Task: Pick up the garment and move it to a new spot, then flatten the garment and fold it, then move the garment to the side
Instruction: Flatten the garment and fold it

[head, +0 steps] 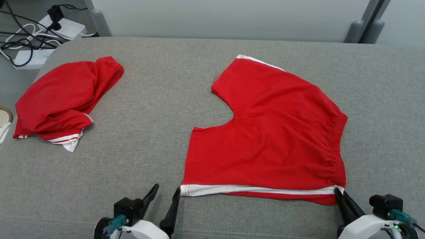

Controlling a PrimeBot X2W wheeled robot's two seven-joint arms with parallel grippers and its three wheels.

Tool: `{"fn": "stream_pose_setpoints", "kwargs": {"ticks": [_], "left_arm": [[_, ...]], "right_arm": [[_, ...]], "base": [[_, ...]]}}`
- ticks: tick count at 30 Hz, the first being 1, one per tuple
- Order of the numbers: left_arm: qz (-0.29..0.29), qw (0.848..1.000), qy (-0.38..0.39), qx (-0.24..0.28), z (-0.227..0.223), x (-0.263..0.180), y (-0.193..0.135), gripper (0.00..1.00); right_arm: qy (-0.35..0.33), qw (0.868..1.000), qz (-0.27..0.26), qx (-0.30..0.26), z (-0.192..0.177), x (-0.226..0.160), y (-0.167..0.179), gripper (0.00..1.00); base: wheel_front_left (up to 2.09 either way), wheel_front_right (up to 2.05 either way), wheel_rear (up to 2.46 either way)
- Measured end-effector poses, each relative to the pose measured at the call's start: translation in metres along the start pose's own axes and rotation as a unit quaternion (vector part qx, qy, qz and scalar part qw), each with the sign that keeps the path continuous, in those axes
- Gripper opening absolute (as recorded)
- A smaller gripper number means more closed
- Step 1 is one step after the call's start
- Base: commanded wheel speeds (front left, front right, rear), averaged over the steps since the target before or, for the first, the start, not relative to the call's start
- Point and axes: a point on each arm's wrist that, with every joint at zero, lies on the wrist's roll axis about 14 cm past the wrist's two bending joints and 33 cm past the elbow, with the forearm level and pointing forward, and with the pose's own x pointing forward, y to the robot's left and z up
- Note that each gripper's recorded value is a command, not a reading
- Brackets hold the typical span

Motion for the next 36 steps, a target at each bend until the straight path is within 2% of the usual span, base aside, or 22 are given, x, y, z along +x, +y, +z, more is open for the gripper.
{"fn": "stream_pose_setpoints", "kwargs": {"ticks": [5, 11, 16, 23, 25, 27, 28, 29, 30, 31, 36], "left_arm": [[-0.063, 0.997, 0.043, -0.029, -0.018, 0.021, -0.039, 1.00], [-0.073, 0.994, 0.075, -0.041, -0.031, 0.027, -0.038, 1.00], [-0.094, 0.989, 0.103, -0.056, -0.047, 0.020, -0.050, 1.00], [-0.108, 0.986, 0.109, -0.064, -0.046, 0.019, -0.053, 0.99], [-0.114, 0.985, 0.109, -0.065, -0.045, 0.019, -0.056, 0.87], [-0.122, 0.984, 0.114, -0.060, -0.047, 0.017, -0.059, 0.49], [-0.122, 0.984, 0.114, -0.060, -0.047, 0.017, -0.059, 0.43], [-0.125, 0.984, 0.115, -0.060, -0.047, 0.016, -0.059, 0.29], [-0.127, 0.983, 0.115, -0.060, -0.046, 0.017, -0.060, 0.05], [-0.130, 0.983, 0.113, -0.059, -0.044, 0.018, -0.061, 0.00], [-0.145, 0.982, 0.106, -0.058, -0.038, 0.017, -0.068, 0.00]], "right_arm": [[0.001, 1.000, -0.006, 0.003, 0.000, 0.000, -0.007, 0.00], [0.002, 1.000, -0.010, 0.002, 0.001, 0.002, -0.012, 0.00], [0.000, 1.000, -0.006, -0.001, 0.003, 0.005, -0.010, 0.00], [0.002, 1.000, -0.004, -0.002, 0.002, 0.004, -0.009, 0.00], [0.002, 1.000, -0.003, -0.003, 0.002, 0.004, -0.009, 0.00], [0.001, 1.000, -0.003, -0.002, 0.002, 0.003, -0.009, 0.00], [0.001, 1.000, -0.003, -0.002, 0.002, 0.003, -0.009, 0.00], [0.001, 1.000, -0.003, -0.003, 0.002, 0.003, -0.009, 0.00], [0.001, 1.000, -0.003, -0.002, 0.002, 0.002, -0.008, 0.00], [0.000, 1.000, -0.002, -0.002, 0.003, 0.002, -0.008, 0.00], [0.000, 1.000, 0.003, -0.004, 0.003, 0.000, -0.005, 0.00]], "base": [[0.00, 0.00, 0.00], [0.00, 0.00, 0.00], [0.00, 0.00, 0.00], [0.00, 0.00, 0.00], [0.00, 0.00, 0.00], [0.00, 0.00, 0.00], [0.00, 0.00, 0.00], [0.00, 0.00, 0.00], [0.00, 0.00, 0.00], [0.00, 0.00, 0.00], [0.00, 0.00, 0.00]]}}
